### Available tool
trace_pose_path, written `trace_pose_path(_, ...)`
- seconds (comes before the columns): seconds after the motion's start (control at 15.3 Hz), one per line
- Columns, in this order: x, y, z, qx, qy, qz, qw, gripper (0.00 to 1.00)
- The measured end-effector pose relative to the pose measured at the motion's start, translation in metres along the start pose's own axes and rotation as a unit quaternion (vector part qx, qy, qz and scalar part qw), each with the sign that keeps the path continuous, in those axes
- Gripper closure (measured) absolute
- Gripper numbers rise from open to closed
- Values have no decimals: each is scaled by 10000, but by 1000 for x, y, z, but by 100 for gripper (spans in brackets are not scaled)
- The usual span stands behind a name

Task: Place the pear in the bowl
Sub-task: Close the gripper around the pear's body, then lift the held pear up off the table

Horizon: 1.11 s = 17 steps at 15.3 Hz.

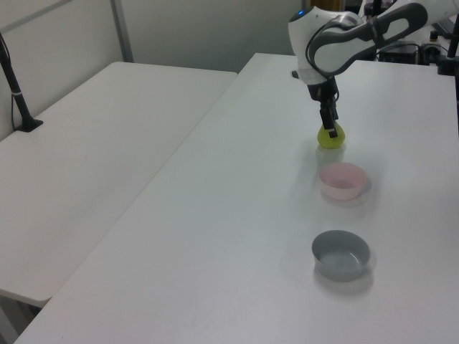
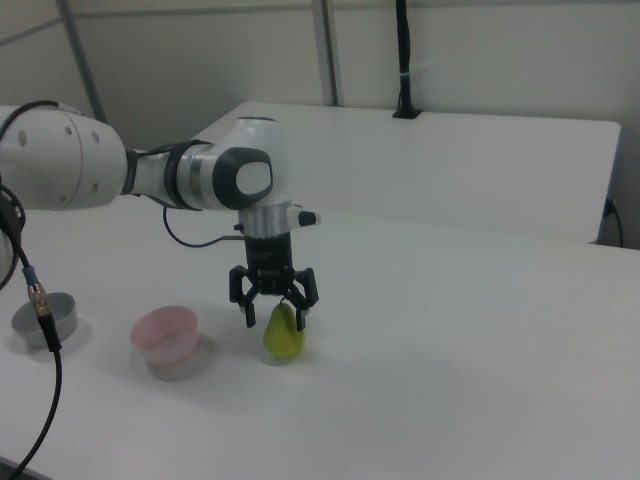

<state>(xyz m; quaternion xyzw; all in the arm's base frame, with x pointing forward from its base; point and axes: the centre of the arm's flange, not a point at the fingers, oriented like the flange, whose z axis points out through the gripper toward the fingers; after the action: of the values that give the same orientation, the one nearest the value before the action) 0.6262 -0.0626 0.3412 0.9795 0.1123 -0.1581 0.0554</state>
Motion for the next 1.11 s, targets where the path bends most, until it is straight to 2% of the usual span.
trace_pose_path(0.26,11,0,24,-73,-95,-60,9999,1)
trace_pose_path(0.46,12,0,24,-92,-83,-72,9999,3)
trace_pose_path(0.65,12,2,21,-102,-64,-74,9999,28)
trace_pose_path(0.91,12,3,17,-110,-26,-65,9999,28)
trace_pose_path(1.11,5,7,-7,-146,147,-40,9998,28)
